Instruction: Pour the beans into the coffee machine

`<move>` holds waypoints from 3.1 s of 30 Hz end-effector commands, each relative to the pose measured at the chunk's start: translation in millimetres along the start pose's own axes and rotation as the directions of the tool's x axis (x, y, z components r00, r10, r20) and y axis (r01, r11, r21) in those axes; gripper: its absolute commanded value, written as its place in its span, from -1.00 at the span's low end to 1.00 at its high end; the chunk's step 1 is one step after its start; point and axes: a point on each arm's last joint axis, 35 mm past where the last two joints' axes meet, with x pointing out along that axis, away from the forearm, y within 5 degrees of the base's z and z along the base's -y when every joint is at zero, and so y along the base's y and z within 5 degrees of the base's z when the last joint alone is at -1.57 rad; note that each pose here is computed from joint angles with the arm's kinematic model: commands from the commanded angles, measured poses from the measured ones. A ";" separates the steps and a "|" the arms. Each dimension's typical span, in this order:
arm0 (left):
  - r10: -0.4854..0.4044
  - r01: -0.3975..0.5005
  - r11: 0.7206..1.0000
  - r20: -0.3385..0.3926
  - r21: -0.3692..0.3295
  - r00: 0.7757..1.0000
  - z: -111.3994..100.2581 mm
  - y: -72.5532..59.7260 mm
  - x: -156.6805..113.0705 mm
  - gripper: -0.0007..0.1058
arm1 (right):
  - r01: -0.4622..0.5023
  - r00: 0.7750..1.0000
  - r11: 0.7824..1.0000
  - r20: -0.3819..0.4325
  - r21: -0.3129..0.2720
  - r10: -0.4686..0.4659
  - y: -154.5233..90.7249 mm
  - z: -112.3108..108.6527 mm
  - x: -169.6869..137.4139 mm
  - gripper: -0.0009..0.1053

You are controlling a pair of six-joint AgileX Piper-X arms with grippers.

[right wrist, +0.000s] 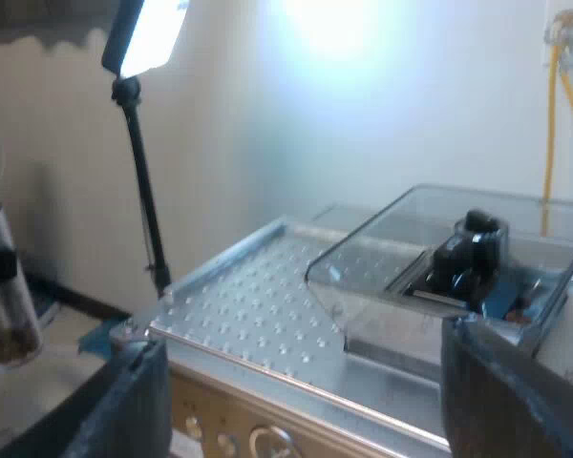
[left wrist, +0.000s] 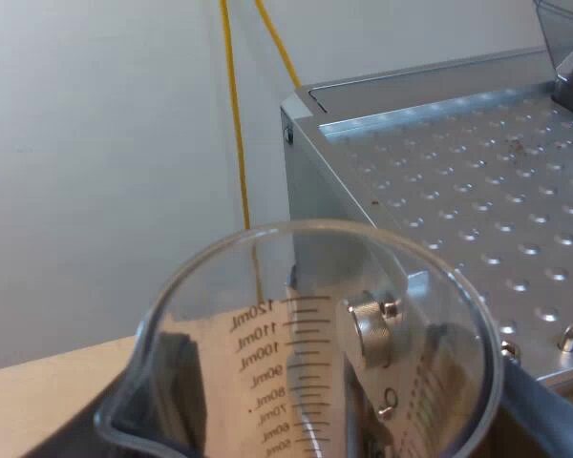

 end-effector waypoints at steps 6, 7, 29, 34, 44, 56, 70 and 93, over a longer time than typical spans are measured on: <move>-0.069 0.068 0.995 0.002 0.079 0.998 2.2 -21.0 1.3 -0.23 | 0.032 0.999 0.999 0.038 -0.010 -0.031 -2.0 6.0 -2.2 0.18; -0.071 0.071 0.994 0.002 0.080 0.997 2.7 -22.3 1.9 -0.23 | 0.032 0.999 0.999 0.038 -0.010 -0.031 -2.0 6.0 -2.2 0.18; -0.094 0.100 0.986 -0.052 0.130 0.994 51.6 -57.8 67.7 -0.23 | 0.030 0.999 1.000 0.032 -0.010 -0.030 -1.8 5.3 -2.2 0.18; -0.097 0.106 0.985 -0.076 0.135 0.992 64.5 -68.3 83.3 -0.23 | 0.030 0.999 1.000 0.032 -0.010 -0.030 -1.8 5.3 -2.2 0.18; -0.094 0.107 0.984 -0.096 0.142 0.991 82.6 -82.0 116.3 -0.23 | 0.030 0.999 1.000 0.032 -0.010 -0.030 -1.8 5.3 -2.2 0.18; -0.075 0.103 0.977 -0.154 0.185 0.985 83.9 -113.3 157.0 -0.23 | 0.030 0.999 1.000 0.032 -0.010 -0.030 -1.8 5.3 -2.2 0.18; -0.021 0.064 0.923 -0.116 0.380 0.993 81.3 -129.2 181.1 -0.23 | 0.030 0.999 1.000 0.032 -0.010 -0.030 -1.8 5.3 -2.2 0.18; -0.050 0.039 0.515 -0.016 0.856 0.999 90.8 -138.9 180.8 -0.23 | 0.030 0.999 1.000 0.032 -0.010 -0.030 -1.8 5.3 -2.2 0.18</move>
